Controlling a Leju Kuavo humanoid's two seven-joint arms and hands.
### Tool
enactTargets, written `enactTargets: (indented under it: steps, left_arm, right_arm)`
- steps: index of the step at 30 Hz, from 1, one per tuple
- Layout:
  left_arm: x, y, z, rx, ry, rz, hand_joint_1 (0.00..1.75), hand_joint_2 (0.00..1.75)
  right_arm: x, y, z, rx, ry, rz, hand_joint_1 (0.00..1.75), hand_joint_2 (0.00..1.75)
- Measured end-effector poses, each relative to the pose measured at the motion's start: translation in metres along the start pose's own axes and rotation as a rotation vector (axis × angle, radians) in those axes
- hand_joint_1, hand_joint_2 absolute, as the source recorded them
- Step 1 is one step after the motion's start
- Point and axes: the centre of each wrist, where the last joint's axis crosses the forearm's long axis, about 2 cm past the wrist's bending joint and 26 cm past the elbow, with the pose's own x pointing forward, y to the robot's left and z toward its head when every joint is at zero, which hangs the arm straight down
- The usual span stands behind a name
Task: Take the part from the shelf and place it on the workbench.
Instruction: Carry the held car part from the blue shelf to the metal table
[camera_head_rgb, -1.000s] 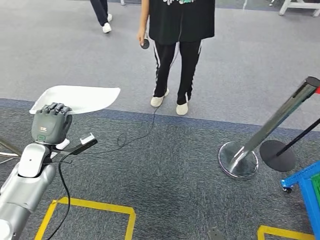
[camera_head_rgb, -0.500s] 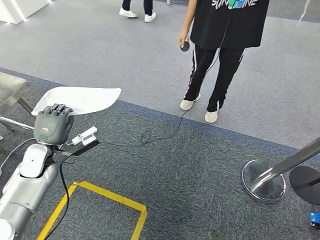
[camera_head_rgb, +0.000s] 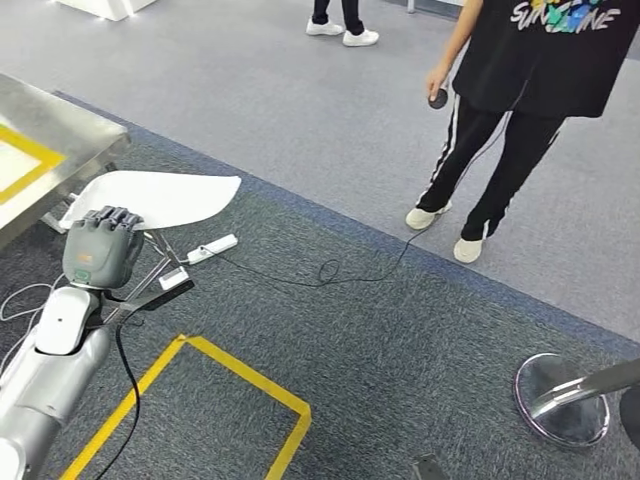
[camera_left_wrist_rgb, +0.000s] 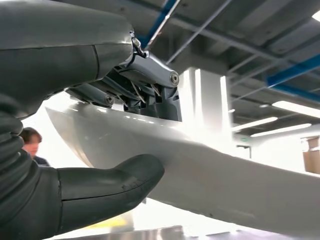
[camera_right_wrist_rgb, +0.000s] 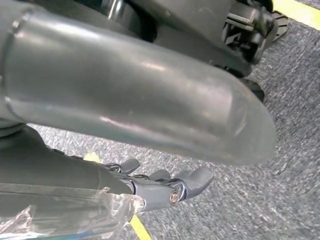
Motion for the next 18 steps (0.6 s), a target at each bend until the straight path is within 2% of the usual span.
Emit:
enactTargets:
  steps: [12, 18]
  left_arm:
    - [-0.003, 0.001, -0.001, 0.003, 0.001, 0.004, 1.24, 1.75]
    - [-0.017, 0.001, 0.007, -0.01, 0.016, -0.01, 1.24, 1.75]
  right_arm:
    - [0.004, -0.001, -0.001, -0.002, -0.002, 0.005, 0.0, 0.0]
    - [0.011, 0.004, -0.001, -0.001, -0.002, 0.008, 0.0, 0.0]
